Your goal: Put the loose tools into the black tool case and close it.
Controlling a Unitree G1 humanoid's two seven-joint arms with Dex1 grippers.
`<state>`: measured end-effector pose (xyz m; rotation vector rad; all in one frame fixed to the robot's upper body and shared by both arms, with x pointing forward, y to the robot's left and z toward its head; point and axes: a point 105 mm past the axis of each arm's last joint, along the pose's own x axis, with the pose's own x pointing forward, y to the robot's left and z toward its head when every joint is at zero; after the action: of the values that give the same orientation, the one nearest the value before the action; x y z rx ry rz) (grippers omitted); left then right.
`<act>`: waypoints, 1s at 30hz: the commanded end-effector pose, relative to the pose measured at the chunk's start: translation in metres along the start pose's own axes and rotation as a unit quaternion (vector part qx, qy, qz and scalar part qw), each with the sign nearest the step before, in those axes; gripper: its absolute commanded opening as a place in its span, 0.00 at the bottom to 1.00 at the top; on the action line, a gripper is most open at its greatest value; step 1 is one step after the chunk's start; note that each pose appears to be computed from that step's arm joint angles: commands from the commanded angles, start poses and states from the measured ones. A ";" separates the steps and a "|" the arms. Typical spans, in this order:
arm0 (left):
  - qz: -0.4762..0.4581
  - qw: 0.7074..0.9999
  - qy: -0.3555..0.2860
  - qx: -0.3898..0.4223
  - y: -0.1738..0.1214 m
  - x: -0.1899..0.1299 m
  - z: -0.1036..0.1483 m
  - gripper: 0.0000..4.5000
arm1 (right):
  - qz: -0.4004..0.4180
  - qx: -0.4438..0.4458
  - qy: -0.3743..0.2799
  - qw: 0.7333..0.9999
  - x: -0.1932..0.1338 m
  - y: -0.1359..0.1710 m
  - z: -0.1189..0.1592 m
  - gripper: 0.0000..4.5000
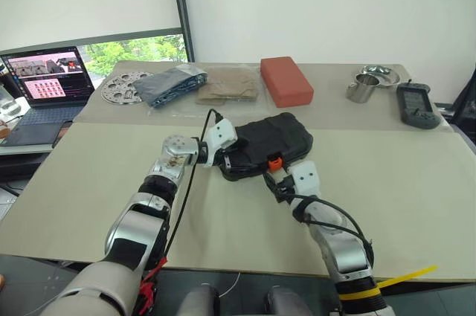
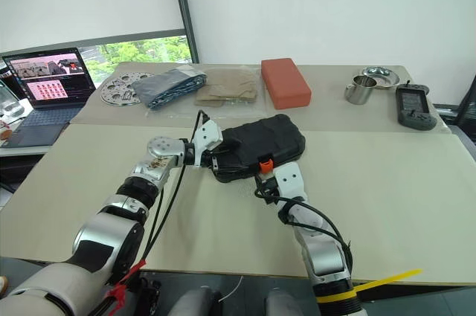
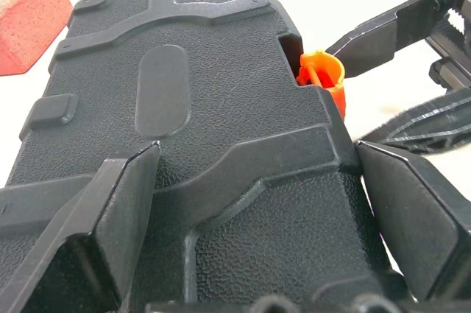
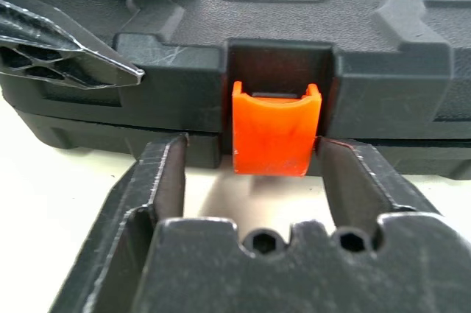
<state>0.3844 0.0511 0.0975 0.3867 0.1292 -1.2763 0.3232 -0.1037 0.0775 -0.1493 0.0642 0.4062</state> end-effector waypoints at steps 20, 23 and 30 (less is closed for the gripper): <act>-0.047 0.992 0.094 -0.070 -0.035 0.007 -0.062 1.00 | -0.007 -0.009 -0.025 1.000 -0.008 -0.004 0.017 0.01; -0.046 0.992 0.094 -0.070 -0.034 0.006 -0.062 1.00 | -0.005 -0.009 -0.027 1.000 -0.004 -0.004 0.018 0.01; -0.042 0.992 0.094 -0.072 -0.034 0.005 -0.062 1.00 | 0.004 -0.010 -0.022 1.000 0.003 -0.002 0.016 0.01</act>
<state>0.3845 0.0506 0.0966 0.3865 0.1311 -1.2734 0.3226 -0.1088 0.0797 -0.1590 0.0742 0.4010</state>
